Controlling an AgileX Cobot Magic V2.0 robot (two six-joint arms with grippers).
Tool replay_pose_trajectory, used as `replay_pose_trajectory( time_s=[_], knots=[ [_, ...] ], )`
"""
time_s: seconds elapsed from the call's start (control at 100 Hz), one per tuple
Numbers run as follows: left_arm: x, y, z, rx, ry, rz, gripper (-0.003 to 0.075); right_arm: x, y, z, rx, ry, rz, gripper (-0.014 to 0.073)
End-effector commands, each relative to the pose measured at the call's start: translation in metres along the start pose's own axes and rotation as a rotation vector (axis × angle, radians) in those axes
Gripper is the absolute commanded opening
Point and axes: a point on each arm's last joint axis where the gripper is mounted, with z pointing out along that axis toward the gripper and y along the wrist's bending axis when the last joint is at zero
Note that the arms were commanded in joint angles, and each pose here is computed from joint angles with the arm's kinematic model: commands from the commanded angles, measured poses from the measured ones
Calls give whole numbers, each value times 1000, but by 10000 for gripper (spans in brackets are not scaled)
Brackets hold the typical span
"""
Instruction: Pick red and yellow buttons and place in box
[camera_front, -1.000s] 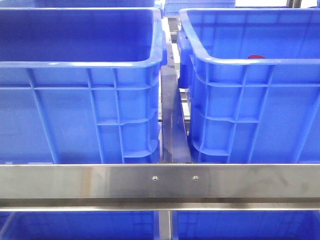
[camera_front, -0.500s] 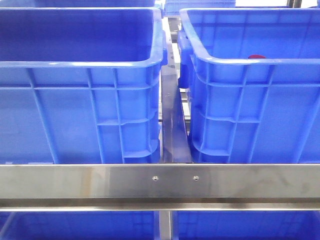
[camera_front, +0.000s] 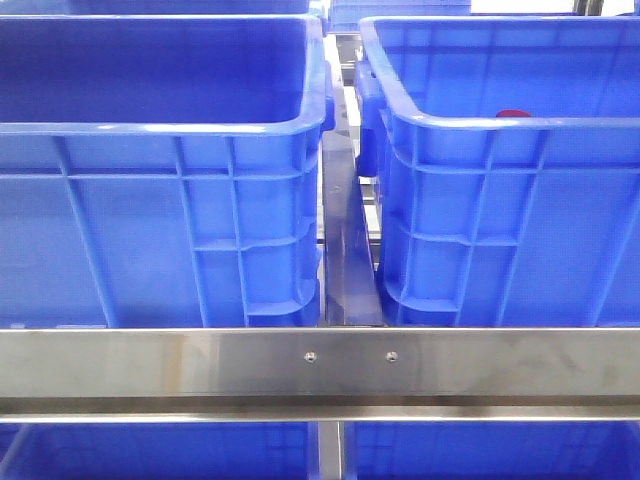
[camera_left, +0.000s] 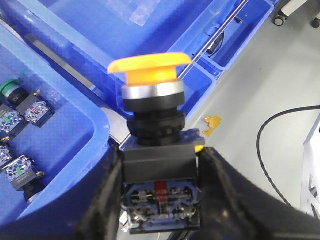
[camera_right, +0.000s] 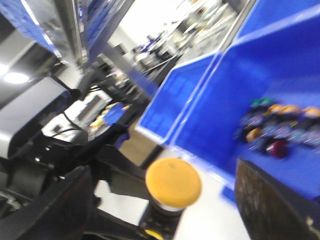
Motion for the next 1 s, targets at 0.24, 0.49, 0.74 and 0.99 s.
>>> replay_pose_trajectory(
  time_s=[0.24,0.49,0.74,0.99],
  knots=[
    [-10,-2,-14,16,-104,-1,-19,-8,7,31,-165,79,115,599],
    [-10,-2,-14,16,-104,-1,-19,-9,3,42,-184,113,150,593],
    [-10,-2,-14,16,-104,-1,-19,-8,4,42,-193,126,168,395],
    [-10,-2,-14,16,-104,-1,-19,-7,5,42,-204,140,169,236]
  ],
)
